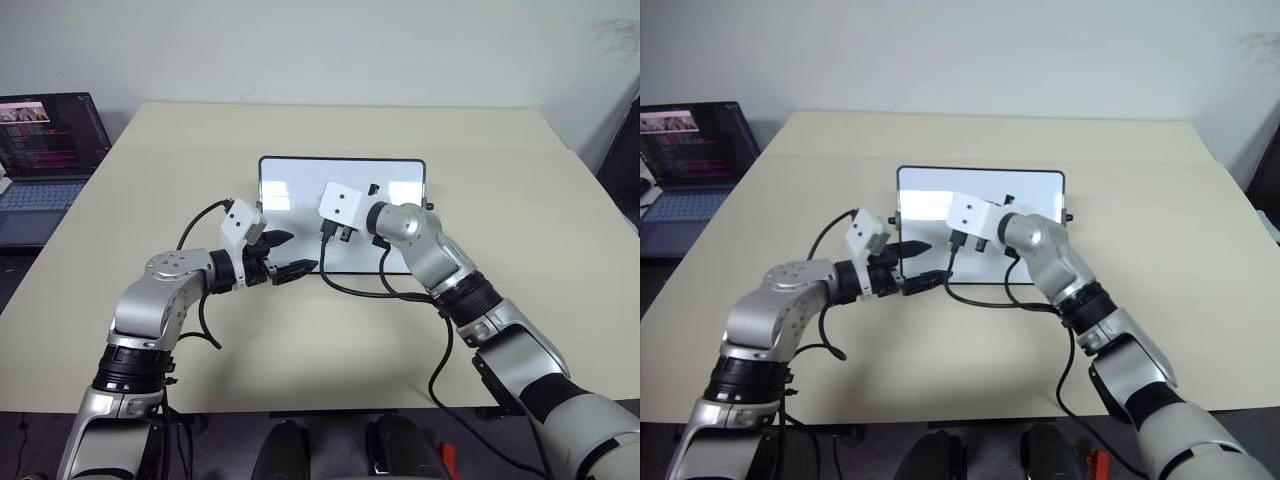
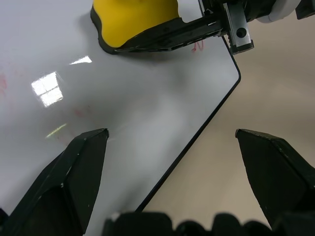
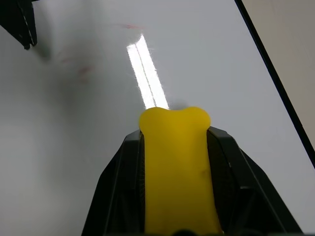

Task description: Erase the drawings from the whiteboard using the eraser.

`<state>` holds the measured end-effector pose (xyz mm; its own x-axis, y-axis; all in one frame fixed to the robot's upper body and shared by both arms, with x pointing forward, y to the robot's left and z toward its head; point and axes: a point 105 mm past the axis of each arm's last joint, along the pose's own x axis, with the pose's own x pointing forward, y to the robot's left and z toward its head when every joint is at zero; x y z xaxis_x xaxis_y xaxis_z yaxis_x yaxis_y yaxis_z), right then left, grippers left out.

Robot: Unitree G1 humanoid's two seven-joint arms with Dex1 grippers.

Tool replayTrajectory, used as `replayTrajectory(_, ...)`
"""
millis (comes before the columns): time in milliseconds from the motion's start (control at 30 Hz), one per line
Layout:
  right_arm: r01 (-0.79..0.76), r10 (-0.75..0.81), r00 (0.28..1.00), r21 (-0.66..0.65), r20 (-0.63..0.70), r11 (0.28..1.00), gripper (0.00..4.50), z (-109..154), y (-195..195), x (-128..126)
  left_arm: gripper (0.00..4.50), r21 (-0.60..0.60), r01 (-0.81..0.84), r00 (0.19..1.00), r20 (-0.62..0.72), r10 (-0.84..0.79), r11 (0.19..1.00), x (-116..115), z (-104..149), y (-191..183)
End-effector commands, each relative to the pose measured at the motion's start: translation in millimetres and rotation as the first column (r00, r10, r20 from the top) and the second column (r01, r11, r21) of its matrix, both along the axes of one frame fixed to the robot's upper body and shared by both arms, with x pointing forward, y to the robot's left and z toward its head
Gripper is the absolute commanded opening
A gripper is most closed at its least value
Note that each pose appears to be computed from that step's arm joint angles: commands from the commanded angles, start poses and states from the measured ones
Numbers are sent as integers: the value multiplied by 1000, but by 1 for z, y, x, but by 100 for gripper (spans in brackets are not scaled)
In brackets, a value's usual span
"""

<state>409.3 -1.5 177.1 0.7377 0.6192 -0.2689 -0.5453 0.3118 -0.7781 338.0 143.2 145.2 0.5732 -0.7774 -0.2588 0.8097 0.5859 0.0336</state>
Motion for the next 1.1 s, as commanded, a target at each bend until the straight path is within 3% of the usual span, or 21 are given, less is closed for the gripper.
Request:
replayTrajectory(33, 86, -85, 996, 34, -24, 996, 135, -2, -23, 7, 450, 1, 23, 998, 52, -23, 1000, -1, 13, -3)
replayTrajectory(67, 86, -84, 996, 59, -31, 995, 135, 1, -23, 6, 450, 1, 25, 998, 52, -25, 1000, -1, 13, -3)
replayTrajectory(200, 66, -14, 990, 373, -141, 925, 135, 35, -19, -17, 450, -3, 50, 997, 64, -50, 999, -2, 16, -8)
replayTrajectory(367, 91, 14, 981, 521, -195, 849, 135, 54, -39, -52, 450, -13, 94, 993, 75, -93, 996, -7, 20, -15)
replayTrajectory(467, 139, -26, 975, 510, -222, 849, 135, 47, -60, -71, 450, -19, 124, 989, 84, -122, 992, -10, 23, -21)
replayTrajectory(800, 344, -199, 902, 357, -384, 869, 135, -21, -111, -121, 450, 9, 202, 976, 83, -203, 979, -12, 21, -34)
replayTrajectory(900, 361, -226, 896, 329, -382, 872, 135, -32, -110, -123, 450, 27, 217, 973, 75, -218, 976, -10, 18, -37)
replayTrajectory(1100, 360, -248, 910, 337, -333, 870, 135, -26, -105, -110, 450, 55, 238, 968, 72, -242, 970, -9, 14, -40)
